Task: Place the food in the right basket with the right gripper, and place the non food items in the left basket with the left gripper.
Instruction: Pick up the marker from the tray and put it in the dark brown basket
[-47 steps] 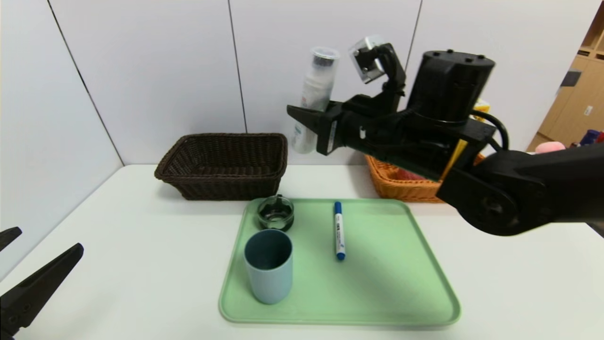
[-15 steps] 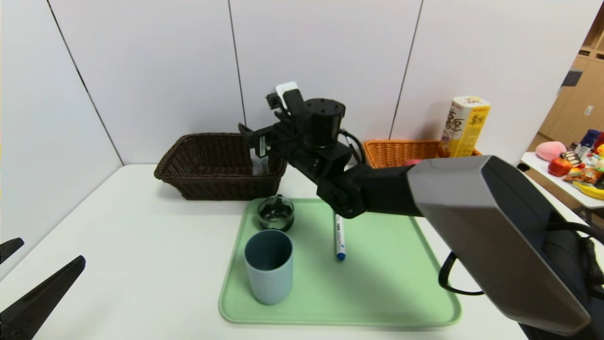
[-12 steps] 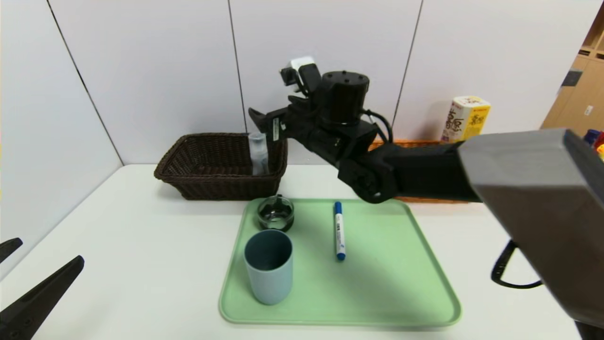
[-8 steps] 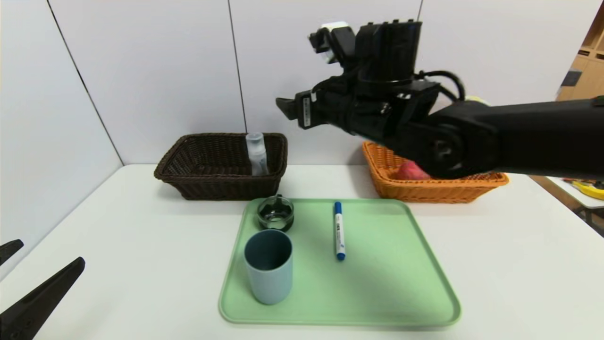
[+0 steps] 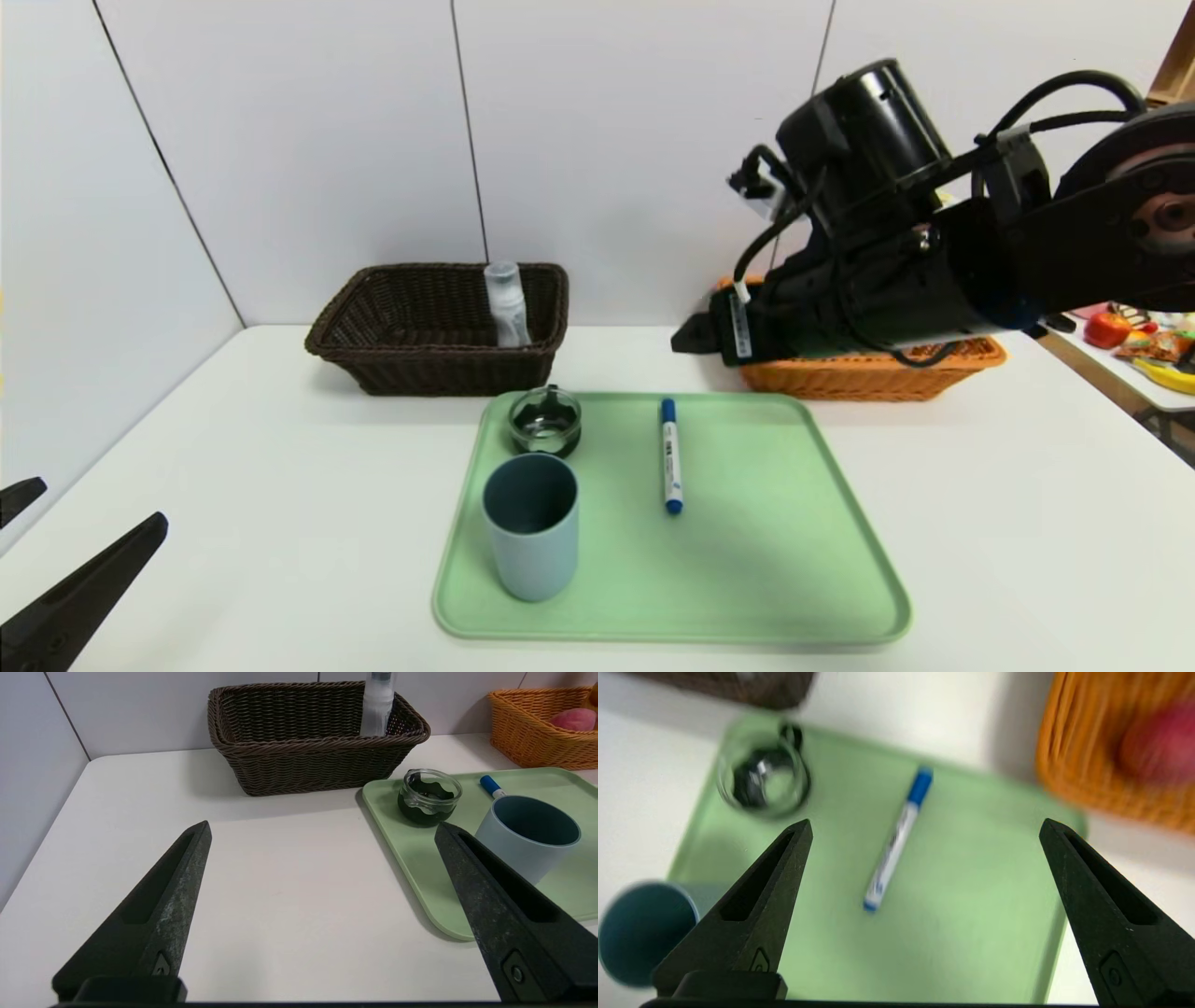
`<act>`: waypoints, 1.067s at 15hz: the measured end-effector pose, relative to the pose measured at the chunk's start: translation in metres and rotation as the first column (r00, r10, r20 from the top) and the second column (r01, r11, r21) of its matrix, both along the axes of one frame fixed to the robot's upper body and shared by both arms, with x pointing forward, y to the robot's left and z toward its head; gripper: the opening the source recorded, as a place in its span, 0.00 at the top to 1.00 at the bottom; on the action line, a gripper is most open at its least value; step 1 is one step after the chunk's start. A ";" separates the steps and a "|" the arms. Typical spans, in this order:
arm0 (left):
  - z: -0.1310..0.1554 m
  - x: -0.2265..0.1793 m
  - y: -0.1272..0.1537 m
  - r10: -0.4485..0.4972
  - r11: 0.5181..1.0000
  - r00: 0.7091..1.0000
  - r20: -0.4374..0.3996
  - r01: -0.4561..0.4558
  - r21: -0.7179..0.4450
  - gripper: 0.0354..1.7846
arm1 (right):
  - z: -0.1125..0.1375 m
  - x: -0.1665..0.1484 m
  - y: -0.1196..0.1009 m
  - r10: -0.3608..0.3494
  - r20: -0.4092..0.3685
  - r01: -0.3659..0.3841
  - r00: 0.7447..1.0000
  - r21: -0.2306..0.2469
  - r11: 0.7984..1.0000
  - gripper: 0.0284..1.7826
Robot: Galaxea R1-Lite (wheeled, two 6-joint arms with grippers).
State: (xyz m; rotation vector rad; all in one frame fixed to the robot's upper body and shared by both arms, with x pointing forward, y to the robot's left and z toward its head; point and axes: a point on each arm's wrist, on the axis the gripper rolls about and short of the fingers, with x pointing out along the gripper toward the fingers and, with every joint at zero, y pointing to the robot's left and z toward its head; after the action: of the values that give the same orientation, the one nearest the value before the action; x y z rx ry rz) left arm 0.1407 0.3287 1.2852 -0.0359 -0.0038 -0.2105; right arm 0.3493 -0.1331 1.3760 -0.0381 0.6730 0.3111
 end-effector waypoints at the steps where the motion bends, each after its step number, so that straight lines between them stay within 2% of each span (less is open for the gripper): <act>1: 0.000 0.000 0.000 0.000 1.000 1.000 0.000 0.000 -0.001 0.06 | -0.007 -0.003 0.001 -0.006 -0.046 0.007 0.999 0.019 1.000 0.06; 4: -0.004 -0.001 0.000 -0.002 1.000 1.000 -0.007 0.002 0.001 0.06 | -0.029 -0.006 0.013 -0.031 -0.139 0.037 0.990 0.045 0.998 0.05; 6: -0.004 -0.001 0.000 -0.002 1.000 1.000 -0.008 0.002 0.002 0.06 | -0.046 -0.001 0.022 -0.052 -0.183 0.061 0.982 0.042 0.997 0.05; 12: -0.005 -0.002 0.000 0.000 1.000 1.000 -0.005 0.000 0.001 0.06 | -0.111 0.029 0.051 -0.076 -0.201 0.081 0.977 0.017 0.997 0.05; 16: -0.005 -0.002 0.000 0.001 1.000 1.000 -0.004 -0.001 -0.001 0.06 | -0.140 0.042 0.059 -0.100 -0.210 0.099 0.973 -0.015 0.995 0.05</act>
State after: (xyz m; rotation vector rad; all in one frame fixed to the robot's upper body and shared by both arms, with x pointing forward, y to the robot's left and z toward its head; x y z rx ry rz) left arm 0.1382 0.3288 1.2804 -0.0369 -0.0003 -0.2096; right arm 0.3918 -0.0741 1.2362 0.0247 0.8829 0.2185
